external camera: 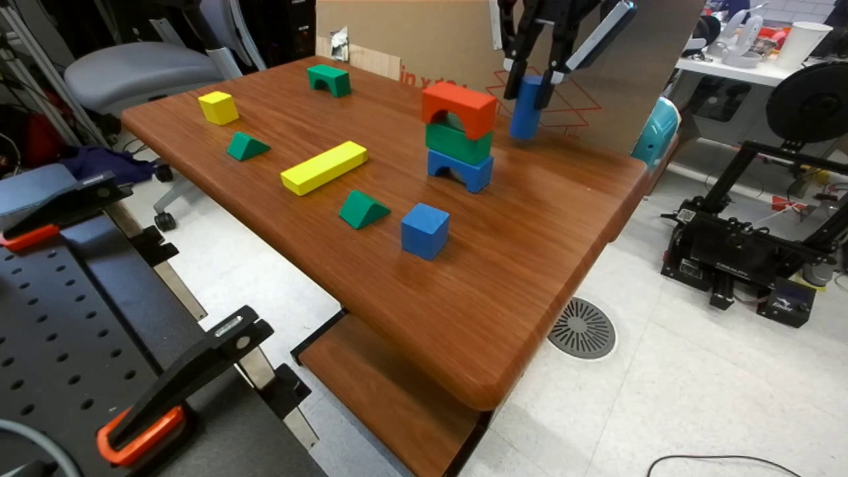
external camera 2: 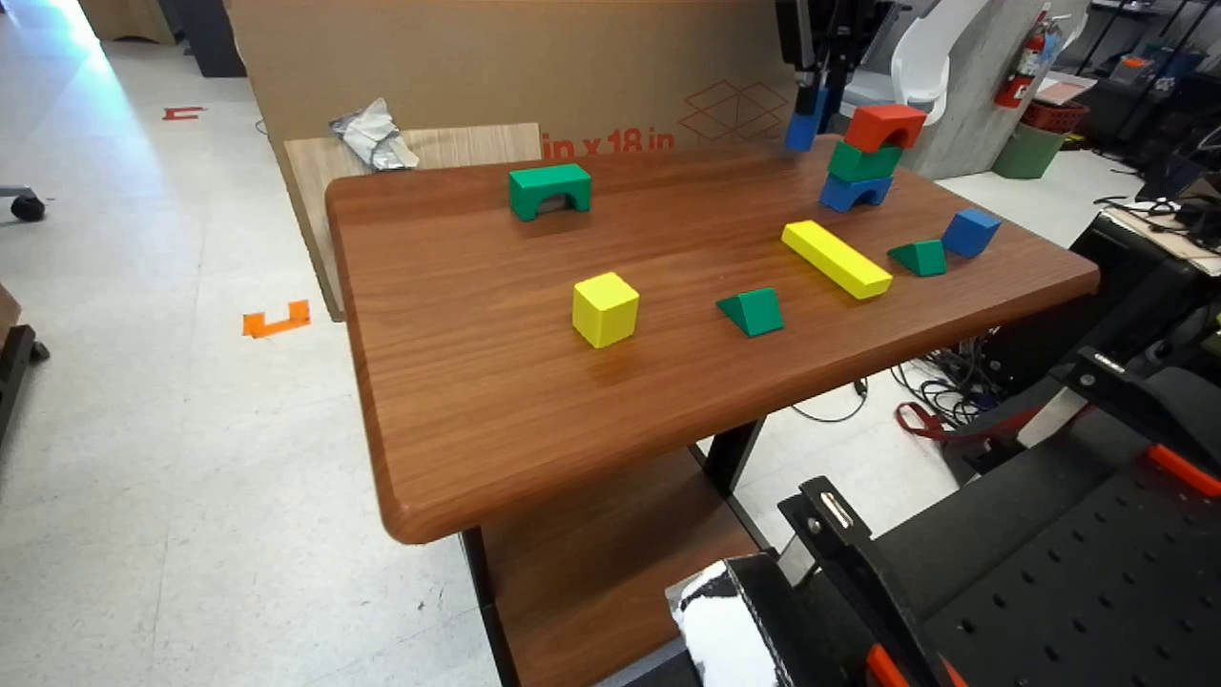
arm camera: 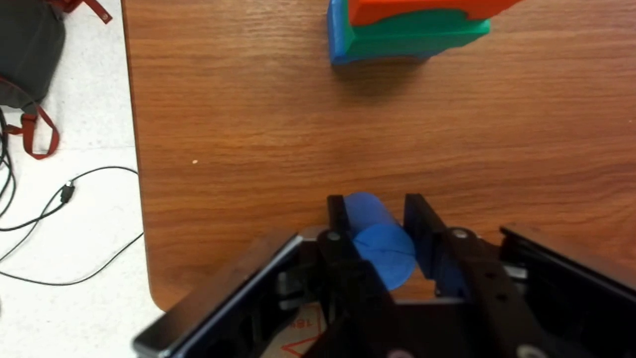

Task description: Remove the plastic rod from the toy tower and put it on the table

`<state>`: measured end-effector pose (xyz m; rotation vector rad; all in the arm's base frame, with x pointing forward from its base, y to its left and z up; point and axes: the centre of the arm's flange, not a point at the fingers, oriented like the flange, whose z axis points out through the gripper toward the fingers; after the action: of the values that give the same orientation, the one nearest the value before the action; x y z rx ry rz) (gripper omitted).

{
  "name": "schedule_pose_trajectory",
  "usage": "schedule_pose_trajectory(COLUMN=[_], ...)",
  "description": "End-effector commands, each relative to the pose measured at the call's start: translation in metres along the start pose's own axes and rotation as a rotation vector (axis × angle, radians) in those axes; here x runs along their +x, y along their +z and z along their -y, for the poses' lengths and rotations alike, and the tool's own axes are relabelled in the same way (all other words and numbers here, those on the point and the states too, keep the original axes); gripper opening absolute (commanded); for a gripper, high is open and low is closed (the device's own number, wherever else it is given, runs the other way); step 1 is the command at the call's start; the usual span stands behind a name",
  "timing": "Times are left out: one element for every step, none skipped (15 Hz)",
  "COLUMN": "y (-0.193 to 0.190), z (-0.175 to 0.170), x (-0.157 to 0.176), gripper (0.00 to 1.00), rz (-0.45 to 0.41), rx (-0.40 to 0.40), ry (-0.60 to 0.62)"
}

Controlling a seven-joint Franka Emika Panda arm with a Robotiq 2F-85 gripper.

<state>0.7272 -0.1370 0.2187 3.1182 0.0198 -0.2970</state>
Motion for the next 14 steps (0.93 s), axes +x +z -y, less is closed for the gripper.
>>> schedule_pose_trajectory(y=[0.002,0.005,0.006,0.007,0.005,0.003,0.000,-0.005,-0.013,-0.022,-0.033,-0.048,-0.062,-0.081], z=[0.001,0.003,0.003,0.004,0.004,0.004,0.004,0.005,0.006,0.007,0.008,0.008,0.008,0.008], x=[0.024,0.026,0.027,0.029,0.029,0.029,0.026,0.022,0.015,0.010,0.002,-0.010,-0.020,-0.033], gripper=[0.08,0.08,0.08,0.34,0.60,0.60,0.65,0.71,0.79,0.86,0.94,0.99,1.00,1.00], rz=[0.023,0.025,0.024,0.024,0.024,0.020,0.017,0.006,-0.011,-0.027,-0.045,-0.066,-0.086,-0.120], rx=[-0.017,-0.017,-0.019,-0.020,-0.019,-0.020,-0.020,-0.023,-0.028,-0.033,-0.034,-0.035,-0.038,-0.045], ry=[-0.003,-0.004,-0.004,-0.003,-0.001,-0.001,-0.003,-0.007,-0.010,-0.011,-0.009,-0.005,-0.009,-0.003])
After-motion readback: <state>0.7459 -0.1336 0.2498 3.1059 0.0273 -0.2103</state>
